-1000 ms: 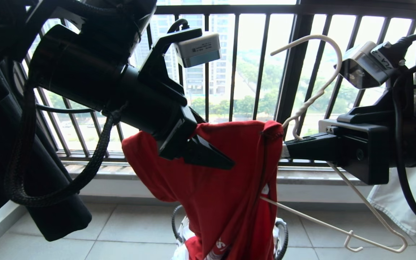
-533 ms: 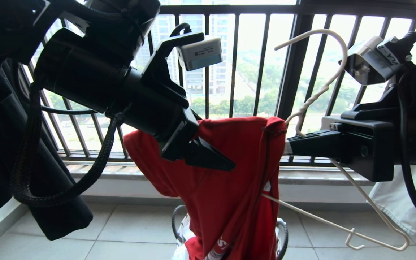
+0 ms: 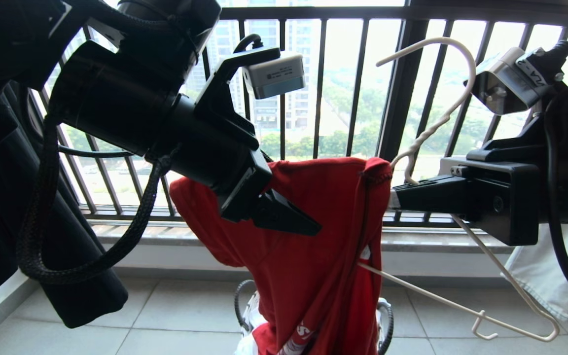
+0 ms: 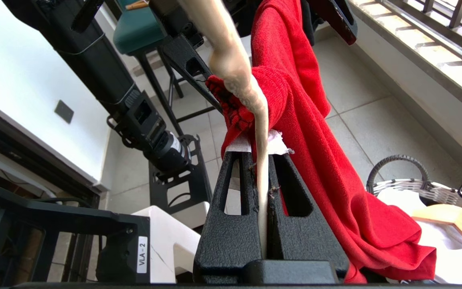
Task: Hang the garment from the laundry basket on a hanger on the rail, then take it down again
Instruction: Hang the clothes on the clothes rack
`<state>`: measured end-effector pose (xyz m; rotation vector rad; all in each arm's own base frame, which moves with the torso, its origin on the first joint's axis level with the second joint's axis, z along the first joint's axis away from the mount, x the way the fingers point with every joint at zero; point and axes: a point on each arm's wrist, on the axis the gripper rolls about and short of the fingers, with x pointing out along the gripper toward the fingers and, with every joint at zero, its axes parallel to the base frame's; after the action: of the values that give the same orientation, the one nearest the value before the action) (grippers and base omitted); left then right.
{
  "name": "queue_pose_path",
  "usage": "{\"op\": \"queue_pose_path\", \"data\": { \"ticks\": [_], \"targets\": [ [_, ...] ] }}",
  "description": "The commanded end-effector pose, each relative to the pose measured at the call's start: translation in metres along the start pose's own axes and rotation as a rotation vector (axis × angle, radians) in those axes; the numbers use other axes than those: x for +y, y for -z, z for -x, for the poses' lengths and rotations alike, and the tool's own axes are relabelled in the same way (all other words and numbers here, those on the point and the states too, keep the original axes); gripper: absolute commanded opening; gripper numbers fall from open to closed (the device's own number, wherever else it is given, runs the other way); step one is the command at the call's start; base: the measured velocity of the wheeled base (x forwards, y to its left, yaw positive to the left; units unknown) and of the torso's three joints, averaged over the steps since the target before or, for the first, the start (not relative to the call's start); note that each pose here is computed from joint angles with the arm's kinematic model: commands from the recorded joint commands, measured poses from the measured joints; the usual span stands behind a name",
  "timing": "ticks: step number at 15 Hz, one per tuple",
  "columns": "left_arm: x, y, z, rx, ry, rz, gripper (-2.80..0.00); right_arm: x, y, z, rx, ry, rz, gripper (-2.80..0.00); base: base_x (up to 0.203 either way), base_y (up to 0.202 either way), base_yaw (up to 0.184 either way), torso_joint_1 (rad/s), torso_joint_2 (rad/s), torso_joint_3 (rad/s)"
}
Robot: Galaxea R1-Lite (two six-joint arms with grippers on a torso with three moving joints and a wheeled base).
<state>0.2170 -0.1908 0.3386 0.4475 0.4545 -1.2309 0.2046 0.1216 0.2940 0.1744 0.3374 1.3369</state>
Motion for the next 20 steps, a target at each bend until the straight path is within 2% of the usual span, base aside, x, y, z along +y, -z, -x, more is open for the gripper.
{"op": "queue_pose_path", "data": {
  "ticks": [1,2,17,18,20],
  "targets": [
    [-0.0001,0.0006,-0.0006,0.004,0.005,0.000,0.00,0.0004,-0.0004,-0.0002,0.000,-0.006,-0.001,-2.80,0.000,0.000,0.000,0.000,0.00,0.000],
    [-0.0001,0.0006,-0.0006,0.004,0.005,0.000,-2.80,0.0002,-0.0005,0.0001,-0.001,-0.005,0.000,-2.80,0.000,0.000,0.000,0.000,0.00,0.000],
    [-0.0016,0.0023,-0.0002,0.009,0.008,-0.001,-2.80,-0.0028,-0.0005,0.0002,-0.003,0.010,0.001,-2.80,0.000,0.000,0.000,0.000,0.00,0.000],
    [-0.0016,0.0023,-0.0002,0.009,0.008,-0.002,-2.80,-0.0028,-0.0005,0.0002,-0.003,0.010,0.002,0.00,0.000,0.000,0.000,0.000,0.00,0.000],
    [-0.0018,0.0020,0.0004,0.006,0.007,-0.003,-2.80,-0.0028,-0.0005,0.0002,-0.003,0.010,0.002,0.00,0.000,0.000,0.000,0.000,0.00,0.000]
  ]
}}
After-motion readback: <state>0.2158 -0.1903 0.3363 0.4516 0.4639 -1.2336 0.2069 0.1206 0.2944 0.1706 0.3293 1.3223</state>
